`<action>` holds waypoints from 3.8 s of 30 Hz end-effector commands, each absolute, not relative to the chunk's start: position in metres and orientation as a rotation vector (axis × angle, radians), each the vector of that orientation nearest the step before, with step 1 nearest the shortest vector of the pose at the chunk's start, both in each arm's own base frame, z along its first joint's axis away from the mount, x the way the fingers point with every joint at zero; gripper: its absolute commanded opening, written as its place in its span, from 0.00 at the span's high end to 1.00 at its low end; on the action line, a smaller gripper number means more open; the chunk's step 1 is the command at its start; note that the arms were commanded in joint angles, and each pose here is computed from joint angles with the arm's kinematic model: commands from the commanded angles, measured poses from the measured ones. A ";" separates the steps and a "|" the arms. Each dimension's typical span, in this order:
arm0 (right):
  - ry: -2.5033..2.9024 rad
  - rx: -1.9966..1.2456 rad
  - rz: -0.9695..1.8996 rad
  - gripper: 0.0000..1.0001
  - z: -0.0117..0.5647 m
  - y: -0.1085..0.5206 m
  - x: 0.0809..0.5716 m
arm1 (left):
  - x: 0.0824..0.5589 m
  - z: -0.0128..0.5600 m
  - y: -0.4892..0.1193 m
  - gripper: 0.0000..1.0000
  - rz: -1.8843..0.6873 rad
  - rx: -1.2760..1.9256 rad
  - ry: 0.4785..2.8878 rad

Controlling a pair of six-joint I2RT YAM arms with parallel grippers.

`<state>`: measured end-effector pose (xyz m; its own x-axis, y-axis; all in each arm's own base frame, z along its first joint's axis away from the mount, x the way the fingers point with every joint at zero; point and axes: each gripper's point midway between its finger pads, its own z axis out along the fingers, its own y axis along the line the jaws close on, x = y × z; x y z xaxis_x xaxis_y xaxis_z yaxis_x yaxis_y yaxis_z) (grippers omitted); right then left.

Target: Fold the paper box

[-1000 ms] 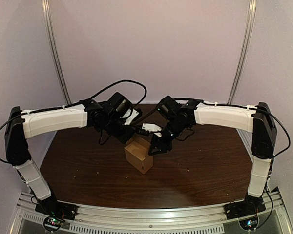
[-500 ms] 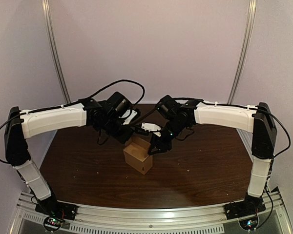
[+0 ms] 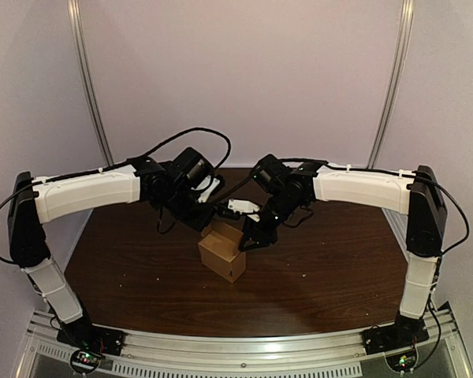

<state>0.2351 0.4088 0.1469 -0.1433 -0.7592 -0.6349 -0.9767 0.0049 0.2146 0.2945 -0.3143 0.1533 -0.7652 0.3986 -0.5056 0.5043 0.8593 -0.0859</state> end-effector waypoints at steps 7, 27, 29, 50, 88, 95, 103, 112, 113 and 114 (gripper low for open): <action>1.937 -1.824 0.898 0.65 0.147 0.411 0.229 | 0.290 0.151 -0.319 1.00 -0.305 0.625 2.627; 1.934 -1.839 0.897 0.65 0.145 0.413 0.226 | 0.271 0.126 -0.313 1.00 -0.203 0.745 2.628; 1.934 -1.837 0.894 0.65 0.145 0.414 0.226 | 0.269 0.125 -0.313 1.00 -0.211 0.735 2.631; 1.984 -1.748 0.836 0.65 0.147 0.422 0.237 | 0.261 0.122 -0.315 1.00 -0.225 0.774 2.609; 1.646 -1.936 0.974 0.41 0.173 0.391 0.192 | 0.268 0.143 -0.323 1.00 -0.260 0.755 2.572; 1.742 -1.766 0.877 0.46 0.171 0.403 0.220 | 0.268 0.143 -0.324 1.00 -0.262 0.755 2.574; 1.727 -1.739 0.864 0.53 0.168 0.409 0.220 | 0.267 0.142 -0.323 1.00 -0.261 0.755 2.577; 1.698 -1.798 0.869 0.54 0.166 0.406 0.211 | 0.264 0.136 -0.325 1.00 -0.283 0.753 2.597; 1.691 -1.804 0.871 0.54 0.167 0.406 0.211 | 0.263 0.137 -0.326 1.00 -0.290 0.751 2.599; 1.688 -1.808 0.876 0.54 0.167 0.406 0.210 | 0.263 0.137 -0.326 1.00 -0.293 0.747 2.599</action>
